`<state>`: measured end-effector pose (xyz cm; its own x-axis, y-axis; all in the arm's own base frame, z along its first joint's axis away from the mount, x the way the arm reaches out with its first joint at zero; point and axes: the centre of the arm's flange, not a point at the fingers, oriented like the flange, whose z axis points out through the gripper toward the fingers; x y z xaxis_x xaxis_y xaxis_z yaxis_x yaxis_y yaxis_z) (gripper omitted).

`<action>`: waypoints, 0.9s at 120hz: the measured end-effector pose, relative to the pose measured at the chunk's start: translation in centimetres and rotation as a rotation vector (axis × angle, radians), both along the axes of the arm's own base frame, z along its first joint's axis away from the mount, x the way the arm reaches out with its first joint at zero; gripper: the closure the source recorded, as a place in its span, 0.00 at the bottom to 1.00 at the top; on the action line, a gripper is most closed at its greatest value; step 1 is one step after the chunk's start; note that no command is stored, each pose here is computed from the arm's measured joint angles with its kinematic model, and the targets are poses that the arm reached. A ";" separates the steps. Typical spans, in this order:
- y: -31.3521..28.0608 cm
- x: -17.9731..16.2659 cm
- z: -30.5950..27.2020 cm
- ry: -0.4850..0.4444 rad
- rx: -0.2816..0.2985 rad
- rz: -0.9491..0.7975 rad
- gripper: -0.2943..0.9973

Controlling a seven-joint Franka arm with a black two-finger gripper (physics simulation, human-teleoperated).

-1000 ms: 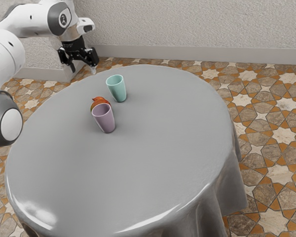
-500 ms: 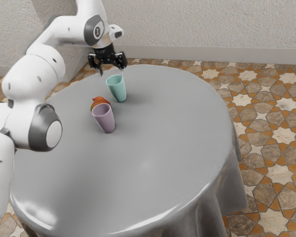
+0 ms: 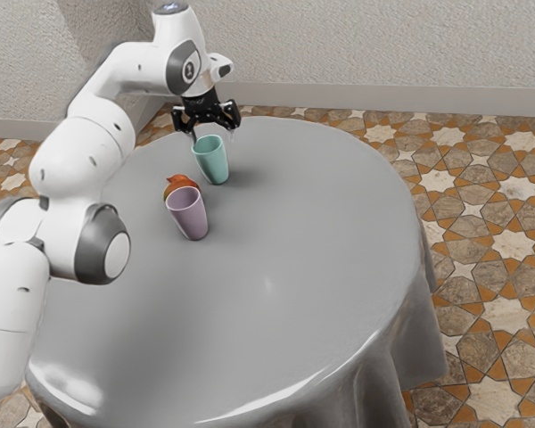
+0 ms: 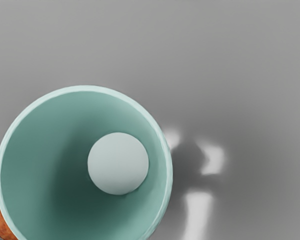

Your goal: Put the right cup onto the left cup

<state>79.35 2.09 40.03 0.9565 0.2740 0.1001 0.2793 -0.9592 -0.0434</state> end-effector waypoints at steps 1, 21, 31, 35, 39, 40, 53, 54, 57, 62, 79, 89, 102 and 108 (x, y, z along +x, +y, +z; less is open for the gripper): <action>0.0 0.0 0.0 0.000 0.000 0.001 0.24; -0.5 0.5 -0.8 -0.012 -0.005 0.010 0.24; -0.8 0.7 -1.3 -0.016 -0.006 0.014 0.24; -0.8 0.7 -1.3 -0.018 -0.007 0.016 0.24; -0.9 0.8 -1.5 -0.018 -0.007 0.018 0.24; -0.9 0.8 -1.5 -0.018 -0.007 0.019 0.24; -0.6 0.9 -1.9 -0.018 -0.008 0.030 0.24; -0.6 0.9 -1.9 -0.020 -0.008 0.030 0.24; -0.7 0.9 -1.9 -0.023 -0.008 0.031 0.24; -0.7 1.0 -1.8 -0.027 -0.008 0.032 0.24; -0.8 1.2 -2.0 -0.039 -0.006 0.037 0.24; -0.6 1.3 -2.5 -0.038 -0.006 0.043 0.24; -0.3 1.4 -3.0 -0.041 -0.005 0.051 0.27; -0.2 1.4 -3.3 -0.039 -0.005 0.054 0.31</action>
